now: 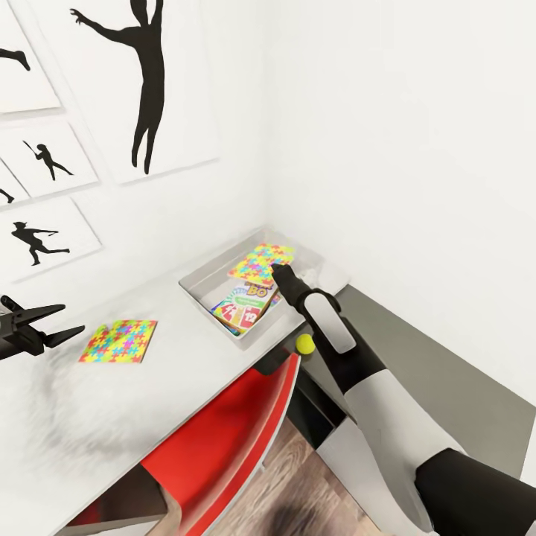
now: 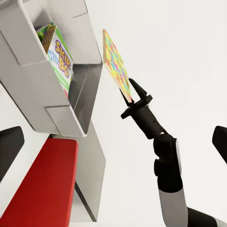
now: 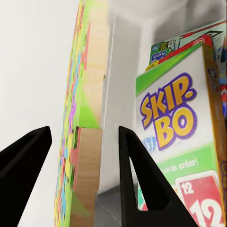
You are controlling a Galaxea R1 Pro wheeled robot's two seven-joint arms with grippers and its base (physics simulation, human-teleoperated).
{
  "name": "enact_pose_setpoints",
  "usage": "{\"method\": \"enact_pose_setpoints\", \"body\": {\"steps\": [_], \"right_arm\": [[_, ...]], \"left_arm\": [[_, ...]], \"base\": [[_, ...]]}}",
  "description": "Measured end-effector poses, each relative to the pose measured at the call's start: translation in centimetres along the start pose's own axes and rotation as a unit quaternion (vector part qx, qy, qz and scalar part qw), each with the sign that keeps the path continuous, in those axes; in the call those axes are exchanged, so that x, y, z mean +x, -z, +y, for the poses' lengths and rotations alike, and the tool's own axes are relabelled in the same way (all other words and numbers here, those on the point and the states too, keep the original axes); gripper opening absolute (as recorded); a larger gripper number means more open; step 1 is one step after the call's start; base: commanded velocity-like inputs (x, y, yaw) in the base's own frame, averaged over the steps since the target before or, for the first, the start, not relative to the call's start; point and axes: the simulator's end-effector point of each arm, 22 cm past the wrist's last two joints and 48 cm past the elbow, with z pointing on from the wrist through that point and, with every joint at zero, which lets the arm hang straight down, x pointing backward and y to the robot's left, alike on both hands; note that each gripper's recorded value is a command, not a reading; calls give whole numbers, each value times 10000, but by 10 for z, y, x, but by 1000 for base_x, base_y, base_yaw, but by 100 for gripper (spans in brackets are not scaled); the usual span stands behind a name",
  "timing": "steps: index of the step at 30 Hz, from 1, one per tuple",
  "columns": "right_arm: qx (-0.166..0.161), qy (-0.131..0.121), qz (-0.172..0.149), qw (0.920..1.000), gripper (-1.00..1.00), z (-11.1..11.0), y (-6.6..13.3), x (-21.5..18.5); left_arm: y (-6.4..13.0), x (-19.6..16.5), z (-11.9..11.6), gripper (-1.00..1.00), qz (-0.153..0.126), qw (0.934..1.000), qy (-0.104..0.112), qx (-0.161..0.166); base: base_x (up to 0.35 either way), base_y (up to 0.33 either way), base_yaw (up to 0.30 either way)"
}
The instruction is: Put all the toys in the child's room - the three board games (two on the bed and one on the table), the two jigsaw puzzles on the table, and the tennis ball on the table - inside the toy box on the table in the child's room.
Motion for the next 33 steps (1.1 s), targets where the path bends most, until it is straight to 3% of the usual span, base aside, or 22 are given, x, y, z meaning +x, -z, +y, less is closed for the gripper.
{"method": "enact_pose_setpoints", "body": {"steps": [17, 33], "right_arm": [[62, 187, 128, 9997, -100, -5, -2, 16], [61, 194, 132, 9997, -100, -5, -2, 16]], "left_arm": [[0, 0, 0, 100, 2, 10000, 5, 9], [-1, 1, 0, 100, 6, 10000, 8, 17]], "base": [[12, 42, 0], [28, 40, 0]]}}
